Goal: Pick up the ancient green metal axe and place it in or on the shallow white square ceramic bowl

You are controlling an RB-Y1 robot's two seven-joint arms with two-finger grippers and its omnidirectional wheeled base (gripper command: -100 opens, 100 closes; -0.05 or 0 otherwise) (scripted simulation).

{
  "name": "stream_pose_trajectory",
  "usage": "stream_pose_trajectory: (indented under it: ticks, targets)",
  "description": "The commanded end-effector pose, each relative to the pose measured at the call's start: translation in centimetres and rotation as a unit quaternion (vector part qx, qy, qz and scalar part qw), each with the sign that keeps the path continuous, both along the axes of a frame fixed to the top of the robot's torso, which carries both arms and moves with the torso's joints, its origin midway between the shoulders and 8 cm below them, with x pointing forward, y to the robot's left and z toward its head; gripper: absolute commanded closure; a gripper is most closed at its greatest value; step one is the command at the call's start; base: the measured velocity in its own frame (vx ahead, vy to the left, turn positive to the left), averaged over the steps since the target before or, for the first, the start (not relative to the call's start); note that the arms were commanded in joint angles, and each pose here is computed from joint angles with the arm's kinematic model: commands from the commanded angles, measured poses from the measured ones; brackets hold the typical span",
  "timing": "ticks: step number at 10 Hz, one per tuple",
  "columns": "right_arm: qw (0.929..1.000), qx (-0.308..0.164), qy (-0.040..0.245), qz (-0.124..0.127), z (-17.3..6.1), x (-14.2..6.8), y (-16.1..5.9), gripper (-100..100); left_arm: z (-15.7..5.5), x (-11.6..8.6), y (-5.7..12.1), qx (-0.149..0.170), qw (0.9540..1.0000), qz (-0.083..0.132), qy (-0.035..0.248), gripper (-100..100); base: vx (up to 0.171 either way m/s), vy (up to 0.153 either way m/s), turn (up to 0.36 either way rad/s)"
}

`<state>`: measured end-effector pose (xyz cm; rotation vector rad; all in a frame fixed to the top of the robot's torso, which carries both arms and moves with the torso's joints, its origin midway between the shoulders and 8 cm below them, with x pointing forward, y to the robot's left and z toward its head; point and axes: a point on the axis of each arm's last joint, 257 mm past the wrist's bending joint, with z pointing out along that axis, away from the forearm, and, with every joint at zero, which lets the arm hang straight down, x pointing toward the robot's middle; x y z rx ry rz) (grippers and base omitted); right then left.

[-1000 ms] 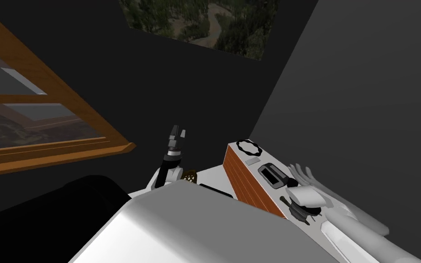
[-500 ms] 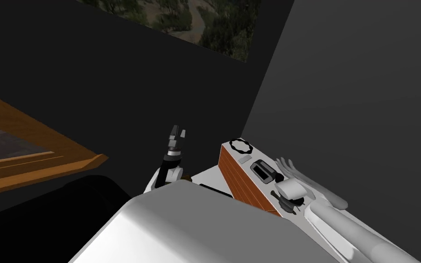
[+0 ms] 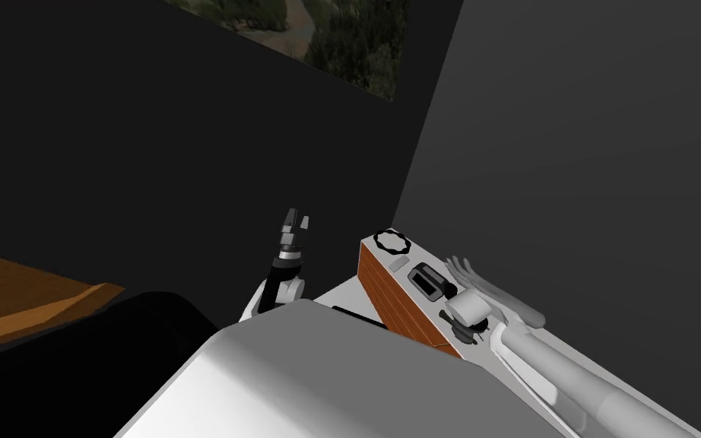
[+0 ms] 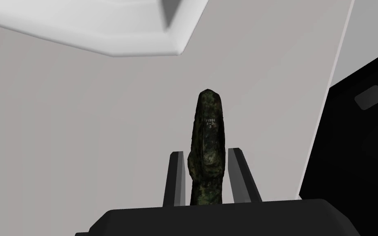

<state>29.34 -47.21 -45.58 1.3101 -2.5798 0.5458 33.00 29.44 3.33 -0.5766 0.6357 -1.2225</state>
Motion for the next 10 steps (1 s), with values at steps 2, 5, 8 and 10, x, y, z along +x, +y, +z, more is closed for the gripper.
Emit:
stream_pose_trajectory:
  ticks: [2,5,8,10]
  targets:
    - [0.9997,0.000,-0.004,0.022,0.6,0.7,2.1,100,0.0,0.0,0.0,0.000,1.0000,0.000,0.000,0,0.069,-0.025,-0.193]
    - [0.9994,-0.002,-0.006,0.034,0.9,1.2,3.1,100,0.0,0.0,0.0,0.000,1.0000,0.000,0.000,0,0.038,-0.010,-0.102]
    - [0.9987,-0.039,-0.019,0.025,2.4,2.5,0.6,100,0.0,0.0,0.0,0.000,1.0000,0.000,0.000,0,-0.077,0.063,-0.002]
    - [0.9972,-0.066,-0.029,0.018,3.5,3.2,-1.1,100,0.0,0.0,0.0,0.000,1.0000,0.000,0.000,0,-0.160,0.127,-0.023]
